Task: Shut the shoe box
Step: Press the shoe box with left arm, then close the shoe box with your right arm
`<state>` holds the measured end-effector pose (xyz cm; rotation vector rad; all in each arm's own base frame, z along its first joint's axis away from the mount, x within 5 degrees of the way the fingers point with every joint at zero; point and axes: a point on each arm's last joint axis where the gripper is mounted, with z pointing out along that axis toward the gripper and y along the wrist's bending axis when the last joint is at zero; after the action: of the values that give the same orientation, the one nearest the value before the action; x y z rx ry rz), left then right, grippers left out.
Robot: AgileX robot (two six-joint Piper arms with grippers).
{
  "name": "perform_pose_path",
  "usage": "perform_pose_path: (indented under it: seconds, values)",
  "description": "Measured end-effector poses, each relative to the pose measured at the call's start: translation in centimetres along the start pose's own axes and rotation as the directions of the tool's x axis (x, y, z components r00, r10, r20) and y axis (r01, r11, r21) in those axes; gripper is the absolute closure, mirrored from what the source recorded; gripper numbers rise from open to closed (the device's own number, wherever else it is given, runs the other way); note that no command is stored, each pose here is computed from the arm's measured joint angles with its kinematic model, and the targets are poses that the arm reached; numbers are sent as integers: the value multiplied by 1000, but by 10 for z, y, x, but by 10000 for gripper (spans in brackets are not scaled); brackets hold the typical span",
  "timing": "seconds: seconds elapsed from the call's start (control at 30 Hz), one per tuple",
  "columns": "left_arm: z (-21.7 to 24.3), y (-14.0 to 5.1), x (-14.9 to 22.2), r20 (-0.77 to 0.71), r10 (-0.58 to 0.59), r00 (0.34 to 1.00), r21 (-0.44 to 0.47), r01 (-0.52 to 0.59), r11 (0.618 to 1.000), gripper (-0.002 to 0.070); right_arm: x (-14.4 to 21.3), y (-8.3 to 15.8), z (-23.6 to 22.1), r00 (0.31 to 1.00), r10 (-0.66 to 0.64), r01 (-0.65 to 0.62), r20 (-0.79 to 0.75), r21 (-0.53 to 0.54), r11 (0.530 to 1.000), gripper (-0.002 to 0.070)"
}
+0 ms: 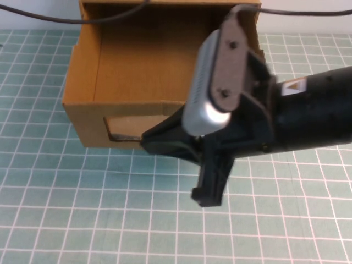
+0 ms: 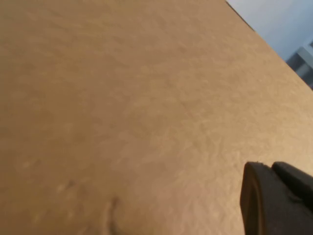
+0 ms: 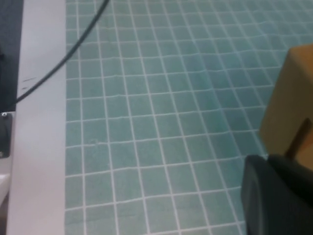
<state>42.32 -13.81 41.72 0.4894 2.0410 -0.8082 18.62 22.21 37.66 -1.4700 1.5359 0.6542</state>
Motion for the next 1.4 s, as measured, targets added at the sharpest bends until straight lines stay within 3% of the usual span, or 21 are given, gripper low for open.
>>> perform_pose_path:
  seconds: [0.23, 0.4, 0.5, 0.63, 0.83, 0.97, 1.17, 1.4]
  values:
    - [41, 7, 12, -53, -58, 997, 36, 60, 998, 678, 15, 0, 38, 996, 29, -36, -79, -90, 995, 690]
    - [46, 10, 12, -44, -81, 996, 46, 83, 995, 678, 27, 2, 60, 992, -7, -12, -129, -144, 989, 690]
    - [46, 10, 12, -43, -85, 995, 47, 87, 995, 678, 36, 6, 72, 969, -186, 154, -161, -195, 969, 690]
    - [46, 10, 12, -43, -85, 995, 47, 87, 995, 678, 48, 8, 89, 864, -470, 420, -179, -259, 870, 690]
    - [46, 10, 12, -43, -85, 995, 47, 87, 995, 678, 62, -9, 113, 743, -632, 602, -219, -193, 775, 690]
    - [45, 9, 12, -45, -83, 996, 49, 86, 995, 678, 70, -21, 126, 694, -669, 665, -265, -122, 737, 690]
    - [46, 9, 13, -52, -83, 995, 50, 85, 995, 678, 76, -31, 138, 682, -667, 685, -299, -60, 727, 690]
    - [46, 9, 13, -55, -82, 995, 52, 85, 995, 678, 74, -63, 138, 715, -617, 655, -328, 7, 756, 690]
